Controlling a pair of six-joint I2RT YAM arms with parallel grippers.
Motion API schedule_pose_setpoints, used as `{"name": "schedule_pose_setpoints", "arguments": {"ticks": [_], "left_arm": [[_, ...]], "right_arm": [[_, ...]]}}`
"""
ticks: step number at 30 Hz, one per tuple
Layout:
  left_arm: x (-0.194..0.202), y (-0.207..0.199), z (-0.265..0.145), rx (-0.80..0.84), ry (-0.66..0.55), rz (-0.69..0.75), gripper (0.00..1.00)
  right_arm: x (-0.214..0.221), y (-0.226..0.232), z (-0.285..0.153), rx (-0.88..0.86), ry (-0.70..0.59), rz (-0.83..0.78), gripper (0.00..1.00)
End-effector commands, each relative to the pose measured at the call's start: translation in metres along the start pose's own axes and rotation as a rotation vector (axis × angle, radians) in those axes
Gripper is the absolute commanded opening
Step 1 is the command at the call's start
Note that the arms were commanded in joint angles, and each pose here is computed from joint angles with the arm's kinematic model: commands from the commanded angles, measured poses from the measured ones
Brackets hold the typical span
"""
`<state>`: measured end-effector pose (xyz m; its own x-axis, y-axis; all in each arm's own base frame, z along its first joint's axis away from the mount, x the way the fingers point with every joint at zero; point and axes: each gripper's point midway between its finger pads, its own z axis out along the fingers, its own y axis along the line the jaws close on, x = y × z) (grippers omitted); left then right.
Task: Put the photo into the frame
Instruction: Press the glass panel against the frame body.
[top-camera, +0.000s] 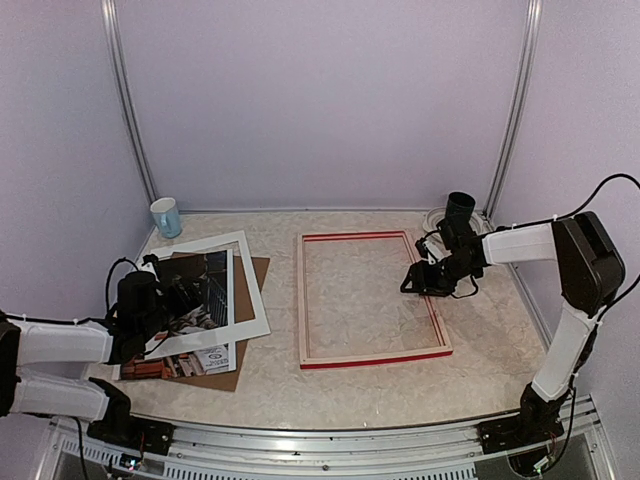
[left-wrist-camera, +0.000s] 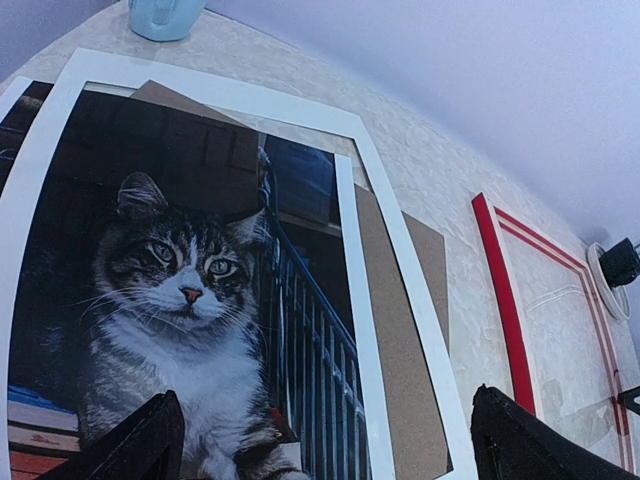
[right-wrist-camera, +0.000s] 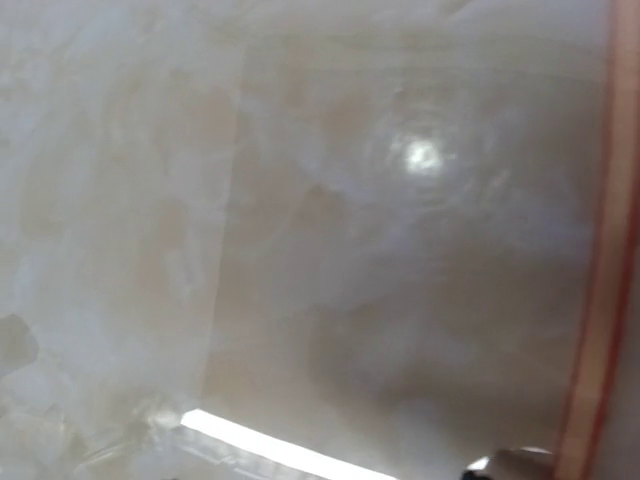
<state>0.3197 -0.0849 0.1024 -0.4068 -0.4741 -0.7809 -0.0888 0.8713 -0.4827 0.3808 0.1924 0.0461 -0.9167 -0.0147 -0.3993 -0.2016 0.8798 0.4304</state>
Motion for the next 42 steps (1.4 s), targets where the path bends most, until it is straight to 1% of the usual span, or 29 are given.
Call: {"name": "schedule_pose_setpoints", "arguments": {"ticks": [1,4,8,12,18,30,36,40,42], "left_arm": [[0.002,-0.001,-0.002,0.01,-0.001,0.013,0.99],[0.002,-0.001,-0.001,0.009,0.0,0.012,0.99],[0.003,-0.002,-0.001,0.013,0.004,0.012,0.99],[0.004,-0.002,0.0,0.011,0.006,0.013,0.99],[0.003,-0.001,-0.001,0.01,0.001,0.013,0.99],[0.002,-0.002,-0.001,0.012,0.002,0.013,0.99],[0.002,-0.003,-0.002,0.015,0.0,0.014,0.99],[0.003,-0.003,-0.001,0.017,0.002,0.015,0.99],[0.003,-0.006,-0.001,0.023,0.003,0.018,0.99]], "right_arm": [[0.024,-0.004,0.007,0.002,0.077,0.018,0.59],[0.01,-0.003,-0.007,0.031,0.017,0.004,0.59],[-0.005,0.002,-0.022,0.05,-0.016,-0.017,0.6],[-0.013,-0.003,-0.034,0.104,-0.049,-0.02,0.6],[-0.004,-0.02,-0.026,0.138,-0.018,0.006,0.6],[0.018,-0.026,-0.003,0.107,0.061,0.023,0.6],[0.016,-0.023,-0.006,0.091,0.036,0.025,0.6],[0.015,-0.014,-0.005,0.043,0.049,0.017,0.6],[0.009,-0.011,-0.01,0.04,0.023,0.013,0.6]]}}
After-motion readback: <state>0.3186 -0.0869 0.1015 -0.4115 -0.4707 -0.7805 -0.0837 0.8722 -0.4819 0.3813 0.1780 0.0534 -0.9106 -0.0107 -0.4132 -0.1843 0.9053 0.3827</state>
